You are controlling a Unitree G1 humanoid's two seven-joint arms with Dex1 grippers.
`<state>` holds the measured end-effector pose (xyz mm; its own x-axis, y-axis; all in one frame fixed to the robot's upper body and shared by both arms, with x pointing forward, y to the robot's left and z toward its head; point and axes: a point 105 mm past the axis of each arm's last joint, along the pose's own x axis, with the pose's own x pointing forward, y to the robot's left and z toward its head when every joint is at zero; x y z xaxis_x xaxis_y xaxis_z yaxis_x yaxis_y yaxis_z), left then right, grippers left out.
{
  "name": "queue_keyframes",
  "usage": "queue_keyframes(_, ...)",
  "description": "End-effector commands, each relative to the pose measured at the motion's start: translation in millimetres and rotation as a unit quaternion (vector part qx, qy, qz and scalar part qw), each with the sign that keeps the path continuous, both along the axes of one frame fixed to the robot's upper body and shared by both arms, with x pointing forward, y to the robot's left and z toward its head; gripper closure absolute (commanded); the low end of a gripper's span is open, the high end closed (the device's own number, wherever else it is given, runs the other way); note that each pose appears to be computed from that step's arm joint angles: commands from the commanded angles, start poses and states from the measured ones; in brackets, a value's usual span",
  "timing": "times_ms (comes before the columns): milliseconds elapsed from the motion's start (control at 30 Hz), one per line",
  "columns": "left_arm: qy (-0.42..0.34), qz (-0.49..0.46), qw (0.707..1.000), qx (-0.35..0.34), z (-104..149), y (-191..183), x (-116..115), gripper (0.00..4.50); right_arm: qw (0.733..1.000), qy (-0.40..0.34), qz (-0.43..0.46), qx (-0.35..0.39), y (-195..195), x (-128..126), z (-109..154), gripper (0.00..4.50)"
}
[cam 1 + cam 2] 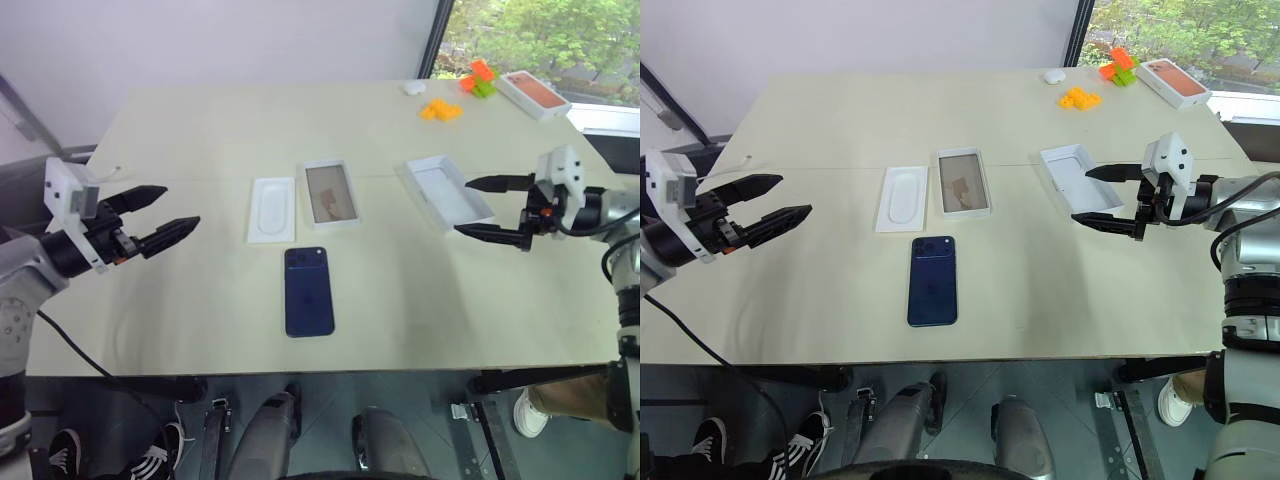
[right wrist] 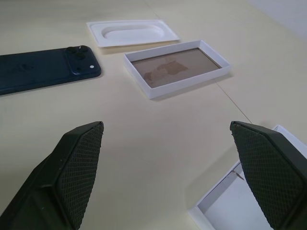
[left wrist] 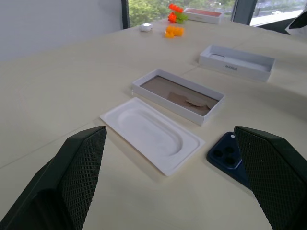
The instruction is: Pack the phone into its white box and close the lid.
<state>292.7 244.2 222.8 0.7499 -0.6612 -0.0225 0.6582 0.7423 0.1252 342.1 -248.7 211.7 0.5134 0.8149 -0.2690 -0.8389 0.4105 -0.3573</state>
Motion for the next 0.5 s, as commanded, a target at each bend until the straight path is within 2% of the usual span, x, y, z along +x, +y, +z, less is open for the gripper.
queue_keyframes(33,-0.027,-0.002,1.0,0.006,12.1,-0.2,-1.5,0.0,0.999,-0.033,0.006,-0.003,3.7,0.4,16.1,0.08)
queue_keyframes(500,-0.024,0.002,1.0,0.016,9.7,0.1,-2.3,0.0,0.999,-0.032,0.006,-0.002,8.4,2.3,10.2,0.08)
